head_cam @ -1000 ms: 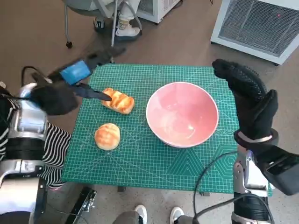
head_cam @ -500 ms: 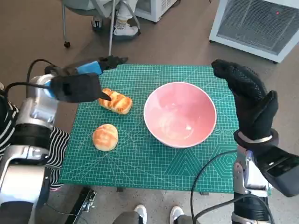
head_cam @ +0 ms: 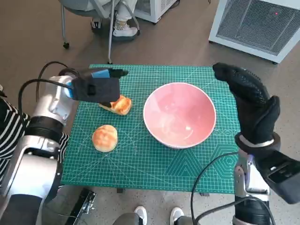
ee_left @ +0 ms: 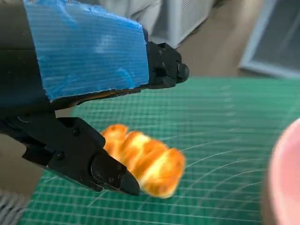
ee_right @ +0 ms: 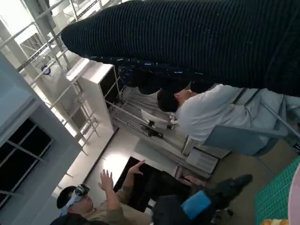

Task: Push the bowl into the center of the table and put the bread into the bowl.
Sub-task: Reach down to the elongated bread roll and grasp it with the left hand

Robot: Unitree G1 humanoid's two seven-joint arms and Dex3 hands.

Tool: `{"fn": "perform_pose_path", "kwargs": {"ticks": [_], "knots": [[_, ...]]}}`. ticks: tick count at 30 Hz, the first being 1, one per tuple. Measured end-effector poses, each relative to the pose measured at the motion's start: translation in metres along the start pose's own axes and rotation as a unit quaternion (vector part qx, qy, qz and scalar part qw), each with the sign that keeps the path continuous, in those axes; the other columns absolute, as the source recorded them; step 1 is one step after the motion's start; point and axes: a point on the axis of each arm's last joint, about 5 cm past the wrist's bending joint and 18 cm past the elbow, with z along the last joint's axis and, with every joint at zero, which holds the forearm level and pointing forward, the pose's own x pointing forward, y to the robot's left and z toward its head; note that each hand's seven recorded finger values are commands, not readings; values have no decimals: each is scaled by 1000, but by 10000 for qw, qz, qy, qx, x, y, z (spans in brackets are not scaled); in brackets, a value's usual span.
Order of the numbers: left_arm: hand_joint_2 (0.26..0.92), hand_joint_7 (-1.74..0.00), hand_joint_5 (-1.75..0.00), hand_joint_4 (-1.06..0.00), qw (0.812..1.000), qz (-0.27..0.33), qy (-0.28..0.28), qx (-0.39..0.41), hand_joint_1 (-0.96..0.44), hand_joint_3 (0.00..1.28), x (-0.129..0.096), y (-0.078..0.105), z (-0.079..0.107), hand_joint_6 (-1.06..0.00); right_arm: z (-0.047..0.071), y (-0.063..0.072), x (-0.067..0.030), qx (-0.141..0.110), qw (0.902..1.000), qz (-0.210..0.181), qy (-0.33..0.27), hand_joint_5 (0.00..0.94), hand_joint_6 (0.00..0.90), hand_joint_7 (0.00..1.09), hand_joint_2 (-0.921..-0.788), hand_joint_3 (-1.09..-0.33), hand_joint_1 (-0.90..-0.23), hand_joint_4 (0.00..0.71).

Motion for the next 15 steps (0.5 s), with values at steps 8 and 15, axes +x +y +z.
{"fn": "perform_pose_path", "kwargs": {"ticks": [8, 15], "knots": [[740, -5, -3, -55, 9991, -277, 325, 38, -184, 1, 73, -116, 31, -202, 6, 0, -4, -8, 10000, 2, -10, 4, 157, 313, -921, -692, -711, 187], [740, -10, -2, -58, 9976, -421, 547, 43, -182, 1, 109, -183, 49, -217, 7, 2, -22, -10, 10000, -7, 10, 5, 154, 321, -921, -695, -707, 191]]}}
